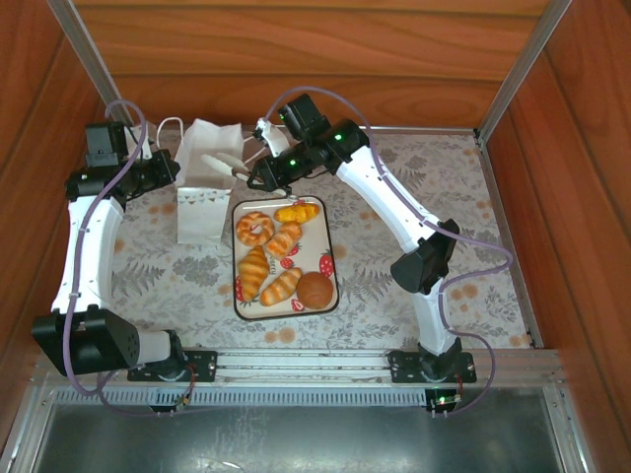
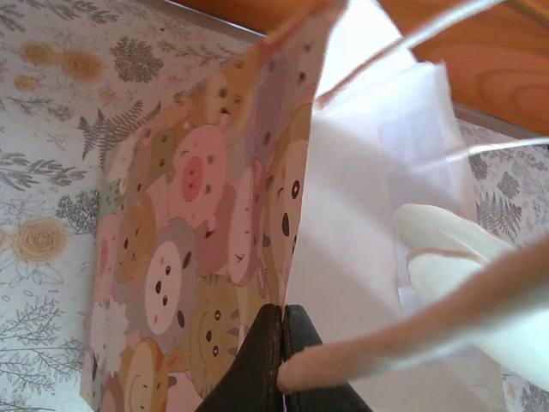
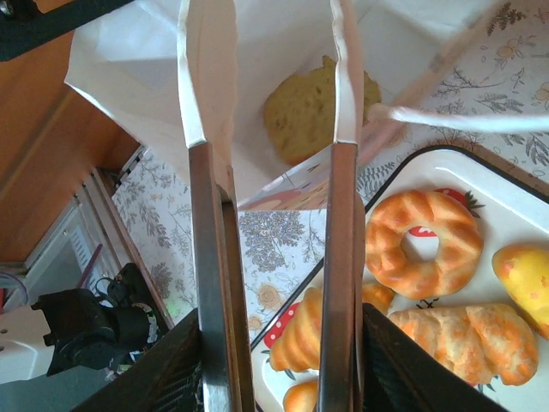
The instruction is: Place the fake bread into the paper bag
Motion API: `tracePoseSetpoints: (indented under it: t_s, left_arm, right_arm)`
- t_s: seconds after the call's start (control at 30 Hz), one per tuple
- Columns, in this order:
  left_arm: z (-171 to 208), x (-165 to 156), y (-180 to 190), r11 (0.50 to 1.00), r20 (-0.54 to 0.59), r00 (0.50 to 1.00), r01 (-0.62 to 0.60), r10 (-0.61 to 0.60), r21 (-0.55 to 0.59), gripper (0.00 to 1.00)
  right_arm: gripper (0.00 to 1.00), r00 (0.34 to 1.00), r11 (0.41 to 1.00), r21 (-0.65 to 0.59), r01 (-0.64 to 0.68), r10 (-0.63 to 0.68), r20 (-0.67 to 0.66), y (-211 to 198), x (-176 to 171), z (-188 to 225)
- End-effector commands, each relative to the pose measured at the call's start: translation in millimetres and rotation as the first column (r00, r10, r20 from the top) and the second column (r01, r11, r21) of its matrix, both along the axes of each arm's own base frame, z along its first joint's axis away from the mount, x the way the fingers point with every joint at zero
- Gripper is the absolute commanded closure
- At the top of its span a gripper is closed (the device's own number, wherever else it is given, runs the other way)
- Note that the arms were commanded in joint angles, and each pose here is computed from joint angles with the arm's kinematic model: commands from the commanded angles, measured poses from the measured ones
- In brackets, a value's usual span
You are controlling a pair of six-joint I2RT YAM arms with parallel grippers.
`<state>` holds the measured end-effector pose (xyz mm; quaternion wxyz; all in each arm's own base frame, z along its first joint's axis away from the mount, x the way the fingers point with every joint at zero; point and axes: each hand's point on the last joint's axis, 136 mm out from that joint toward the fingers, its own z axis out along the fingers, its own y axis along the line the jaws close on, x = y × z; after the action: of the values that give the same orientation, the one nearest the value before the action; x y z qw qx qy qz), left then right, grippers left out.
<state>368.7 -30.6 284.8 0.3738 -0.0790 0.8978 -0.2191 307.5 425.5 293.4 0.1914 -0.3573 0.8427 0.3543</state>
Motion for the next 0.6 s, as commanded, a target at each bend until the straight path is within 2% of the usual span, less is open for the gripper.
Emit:
tracePoseSetpoints:
  t_s: [0.0, 0.3, 0.57]
  left_arm:
    - [-1, 3, -5, 1.0, 0.009, 1.0, 0.016, -0.016, -0.013, 1.0]
    - [-1, 3, -4, 1.0, 0.008, 1.0, 0.012, -0.012, -0.011, 1.0]
    - [-3, 4, -4, 1.0, 0.001, 1.0, 0.008, -0.008, -0.017, 1.0]
  right_arm:
    - [0.55, 0.998, 0.999, 0.052, -0.007, 0.004, 0.063, 1, -2, 28]
    - [0.55, 0.994, 0.995, 0.102, -0.015, 0.004, 0.107, -4, -8, 52]
    - [0.55, 0.983, 0.978, 0.208, -0.022, -0.017, 0.185, -19, -20, 96]
